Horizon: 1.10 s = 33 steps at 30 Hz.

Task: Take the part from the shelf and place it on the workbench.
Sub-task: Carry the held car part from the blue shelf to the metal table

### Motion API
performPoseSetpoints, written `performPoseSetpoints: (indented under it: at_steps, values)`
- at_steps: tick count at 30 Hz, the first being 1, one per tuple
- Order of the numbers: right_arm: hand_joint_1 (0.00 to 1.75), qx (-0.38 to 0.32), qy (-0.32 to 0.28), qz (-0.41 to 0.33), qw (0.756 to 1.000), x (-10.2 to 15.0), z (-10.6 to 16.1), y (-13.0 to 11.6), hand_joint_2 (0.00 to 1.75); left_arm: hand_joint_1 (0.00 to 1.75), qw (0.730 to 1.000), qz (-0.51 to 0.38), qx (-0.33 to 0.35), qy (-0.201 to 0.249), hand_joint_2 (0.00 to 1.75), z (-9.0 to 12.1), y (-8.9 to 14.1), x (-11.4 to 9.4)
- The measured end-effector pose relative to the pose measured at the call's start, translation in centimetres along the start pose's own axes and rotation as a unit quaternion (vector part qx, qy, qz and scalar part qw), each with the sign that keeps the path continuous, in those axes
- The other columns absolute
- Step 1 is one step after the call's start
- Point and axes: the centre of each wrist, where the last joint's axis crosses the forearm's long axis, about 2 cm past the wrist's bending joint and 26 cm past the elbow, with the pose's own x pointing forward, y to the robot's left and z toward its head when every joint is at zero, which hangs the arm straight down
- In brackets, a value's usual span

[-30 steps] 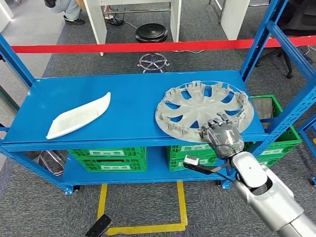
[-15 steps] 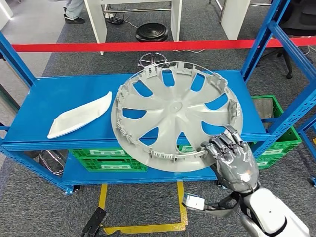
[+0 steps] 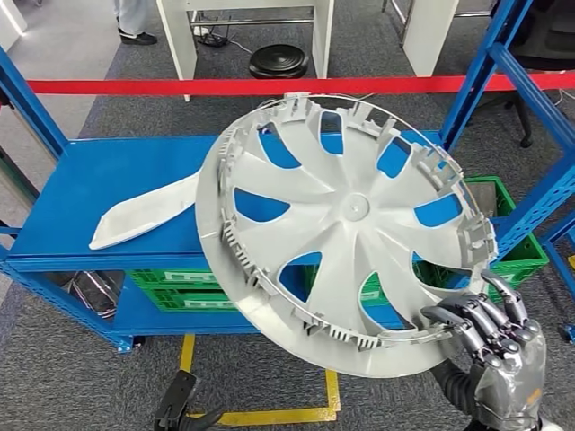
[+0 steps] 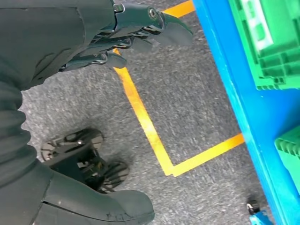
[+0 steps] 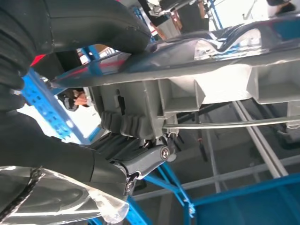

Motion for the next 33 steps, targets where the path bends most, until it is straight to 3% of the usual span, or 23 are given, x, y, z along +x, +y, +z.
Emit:
performPoseSetpoints:
  at_steps: [6, 12, 15, 25, 33]
  values:
    - [1.75, -0.003, 0.008, -0.012, 1.0, 0.1, 0.2, -0.7, 1.75, 0.0, 1.0, 0.002, 0.003, -0.01, 1.75, -0.2, -0.1, 0.3]
    - [1.75, 0.058, 0.071, -0.198, 0.976, -0.8, 1.8, -1.7, 1.75, 0.0, 0.998, 0.044, 0.037, -0.038, 1.75, -0.6, 0.1, 1.3]
    - [1.75, 0.082, 0.082, -0.235, 0.965, -1.6, 3.0, -2.4, 1.75, 0.0, 0.995, 0.061, 0.053, -0.057, 1.75, -1.0, 0.2, 2.5]
    - [1.75, 0.09, 0.093, -0.24, 0.962, -2.6, 4.0, -3.0, 1.75, 0.0, 0.991, 0.065, 0.054, -0.101, 1.75, -0.7, -0.2, 4.3]
    - [1.75, 0.093, 0.11, -0.246, 0.959, -1.0, 3.3, -1.6, 1.75, 0.0, 0.989, 0.084, 0.061, -0.108, 1.75, 0.7, 1.0, 4.1]
